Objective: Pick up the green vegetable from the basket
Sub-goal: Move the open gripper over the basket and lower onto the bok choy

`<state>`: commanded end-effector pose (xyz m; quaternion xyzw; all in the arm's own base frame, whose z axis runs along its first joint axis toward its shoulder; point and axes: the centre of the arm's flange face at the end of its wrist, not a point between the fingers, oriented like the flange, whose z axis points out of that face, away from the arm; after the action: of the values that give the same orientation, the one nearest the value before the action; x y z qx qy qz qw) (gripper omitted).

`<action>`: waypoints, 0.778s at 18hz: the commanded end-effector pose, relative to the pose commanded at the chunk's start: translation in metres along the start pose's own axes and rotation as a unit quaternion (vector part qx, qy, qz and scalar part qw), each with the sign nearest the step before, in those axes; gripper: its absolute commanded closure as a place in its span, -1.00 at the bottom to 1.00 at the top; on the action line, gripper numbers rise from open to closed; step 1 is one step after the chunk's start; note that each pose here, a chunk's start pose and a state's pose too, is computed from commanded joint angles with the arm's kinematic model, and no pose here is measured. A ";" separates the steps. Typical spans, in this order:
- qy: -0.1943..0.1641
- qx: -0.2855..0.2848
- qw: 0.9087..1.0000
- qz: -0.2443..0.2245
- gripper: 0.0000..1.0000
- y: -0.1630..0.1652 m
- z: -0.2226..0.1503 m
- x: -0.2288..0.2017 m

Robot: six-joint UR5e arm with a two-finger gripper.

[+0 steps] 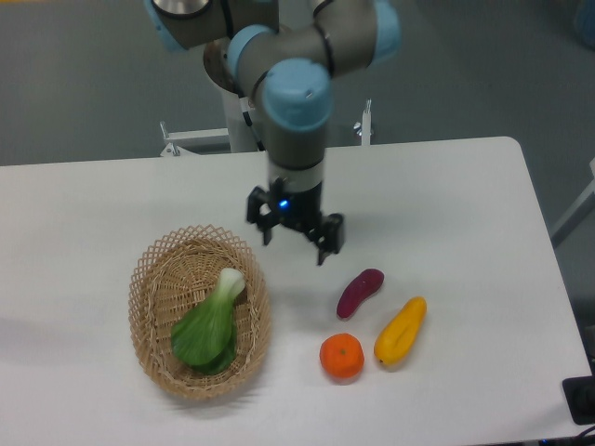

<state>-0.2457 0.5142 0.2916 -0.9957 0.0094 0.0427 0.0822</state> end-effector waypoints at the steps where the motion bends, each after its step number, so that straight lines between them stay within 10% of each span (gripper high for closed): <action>1: -0.006 -0.009 1.000 0.007 -1.00 -0.006 0.013 0.009; 14: 0.003 -0.025 0.998 0.063 -1.00 -0.034 0.075 0.064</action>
<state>-0.1873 0.5593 0.2183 -0.9949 0.0715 0.0454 0.0542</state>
